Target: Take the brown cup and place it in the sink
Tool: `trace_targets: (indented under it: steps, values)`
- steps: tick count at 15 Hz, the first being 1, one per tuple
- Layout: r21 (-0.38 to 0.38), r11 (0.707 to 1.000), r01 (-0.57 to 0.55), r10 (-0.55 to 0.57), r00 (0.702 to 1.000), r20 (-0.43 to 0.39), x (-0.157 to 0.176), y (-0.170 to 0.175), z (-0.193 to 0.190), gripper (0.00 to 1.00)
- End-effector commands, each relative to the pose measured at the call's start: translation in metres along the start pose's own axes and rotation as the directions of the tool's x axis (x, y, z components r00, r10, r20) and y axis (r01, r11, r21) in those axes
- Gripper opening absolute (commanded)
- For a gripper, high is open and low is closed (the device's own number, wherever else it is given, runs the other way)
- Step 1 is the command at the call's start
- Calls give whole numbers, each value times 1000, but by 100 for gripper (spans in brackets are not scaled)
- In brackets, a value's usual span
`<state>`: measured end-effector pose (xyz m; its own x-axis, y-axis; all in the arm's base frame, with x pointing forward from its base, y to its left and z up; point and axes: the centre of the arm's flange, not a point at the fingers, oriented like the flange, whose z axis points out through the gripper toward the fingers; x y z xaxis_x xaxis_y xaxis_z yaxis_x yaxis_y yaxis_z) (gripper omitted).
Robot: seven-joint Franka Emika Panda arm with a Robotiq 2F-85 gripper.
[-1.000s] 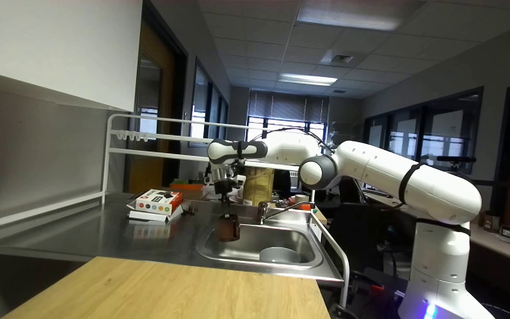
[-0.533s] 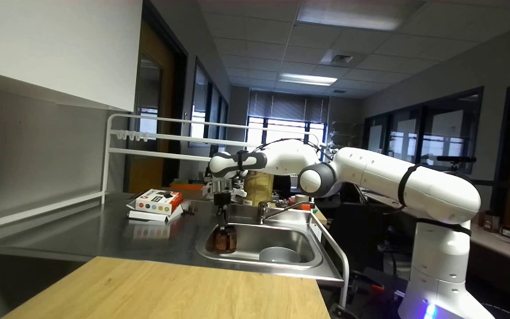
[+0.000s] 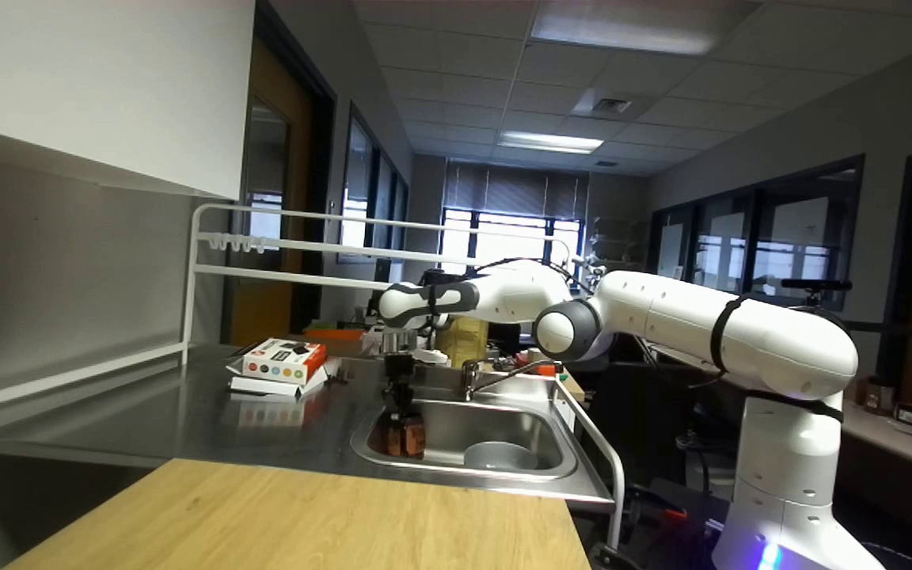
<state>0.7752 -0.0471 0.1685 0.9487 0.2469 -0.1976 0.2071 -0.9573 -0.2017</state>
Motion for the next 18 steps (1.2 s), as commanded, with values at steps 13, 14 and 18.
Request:
trace_targets:
  steps: [13,14,18]
  values:
    - [-157,984,-89,87,996,-21,7,-13,-5,100]
    - [-170,982,-88,85,996,-26,5,-19,-11,100]
    - [-226,970,-86,78,996,-42,1,-38,-34,100]
